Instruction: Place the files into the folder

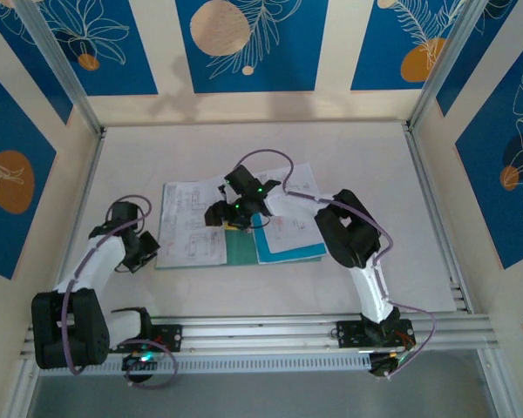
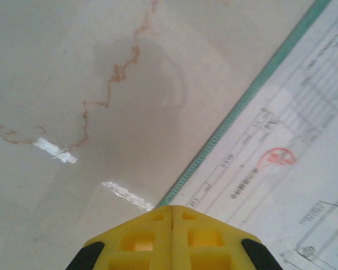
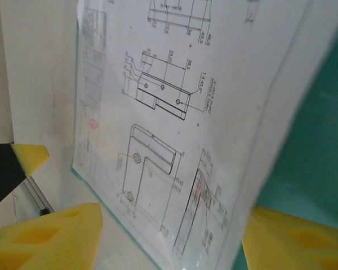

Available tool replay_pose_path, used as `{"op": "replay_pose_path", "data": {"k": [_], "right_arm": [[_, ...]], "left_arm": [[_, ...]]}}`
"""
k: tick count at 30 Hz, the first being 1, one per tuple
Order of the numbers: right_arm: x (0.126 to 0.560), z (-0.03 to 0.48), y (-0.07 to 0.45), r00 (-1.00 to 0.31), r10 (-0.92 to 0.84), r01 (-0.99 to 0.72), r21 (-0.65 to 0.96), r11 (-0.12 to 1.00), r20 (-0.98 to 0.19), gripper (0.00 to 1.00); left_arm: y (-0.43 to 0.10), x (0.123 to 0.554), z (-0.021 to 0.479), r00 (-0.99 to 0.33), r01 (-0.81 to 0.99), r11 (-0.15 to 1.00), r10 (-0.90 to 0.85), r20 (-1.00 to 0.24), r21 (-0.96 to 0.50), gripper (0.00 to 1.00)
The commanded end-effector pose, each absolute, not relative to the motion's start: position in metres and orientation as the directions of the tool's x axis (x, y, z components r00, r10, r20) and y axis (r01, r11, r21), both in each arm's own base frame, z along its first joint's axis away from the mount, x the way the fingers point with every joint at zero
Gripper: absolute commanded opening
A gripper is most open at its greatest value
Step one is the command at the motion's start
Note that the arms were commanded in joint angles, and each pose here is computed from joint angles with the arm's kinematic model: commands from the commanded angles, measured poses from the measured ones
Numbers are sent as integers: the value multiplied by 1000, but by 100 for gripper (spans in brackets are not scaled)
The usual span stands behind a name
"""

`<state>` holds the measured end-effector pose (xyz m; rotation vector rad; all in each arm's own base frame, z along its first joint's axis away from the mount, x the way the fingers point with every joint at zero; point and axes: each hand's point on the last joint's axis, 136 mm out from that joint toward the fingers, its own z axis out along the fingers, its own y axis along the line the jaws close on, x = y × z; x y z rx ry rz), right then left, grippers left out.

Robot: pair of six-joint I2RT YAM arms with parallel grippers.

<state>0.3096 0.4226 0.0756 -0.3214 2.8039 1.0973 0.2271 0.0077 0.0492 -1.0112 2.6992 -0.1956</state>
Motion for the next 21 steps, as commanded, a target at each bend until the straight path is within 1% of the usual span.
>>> {"op": "replay_pose_path", "data": {"k": [1, 3, 6, 7, 10, 12, 17, 21], "right_arm": [[309, 97, 394, -981, -75, -169, 604, 779, -177, 68], [306, 93, 380, -990, -29, -104, 584, 805, -137, 66], [291, 81, 366, -998, 27, -13, 572, 820, -62, 54], [285, 78, 364, -998, 39, 7, 568, 823, -44, 52], [267, 67, 361, -997, 74, 65, 551, 832, 5, 49], [258, 60, 360, -995, 96, 93, 537, 839, 24, 48], [251, 48, 356, -988, 151, 148, 513, 846, 35, 57], [252, 39, 344, -981, 189, 183, 469, 864, 36, 60]], "left_arm": [[1, 230, 68, -751, -587, 772, -632, -193, -242, 0], [-12, 235, 73, -779, -543, 795, -597, -192, -271, 0], [-37, 242, 74, -832, -460, 843, -519, -196, -279, 0], [-44, 243, 72, -845, -441, 853, -500, -192, -280, 0], [-66, 246, 64, -873, -392, 870, -454, -178, -298, 0], [-79, 248, 58, -887, -366, 881, -428, -172, -301, 0], [-106, 250, 43, -917, -312, 903, -368, -155, -297, 0], [-120, 245, 31, -930, -290, 914, -339, -142, -282, 0]]}}
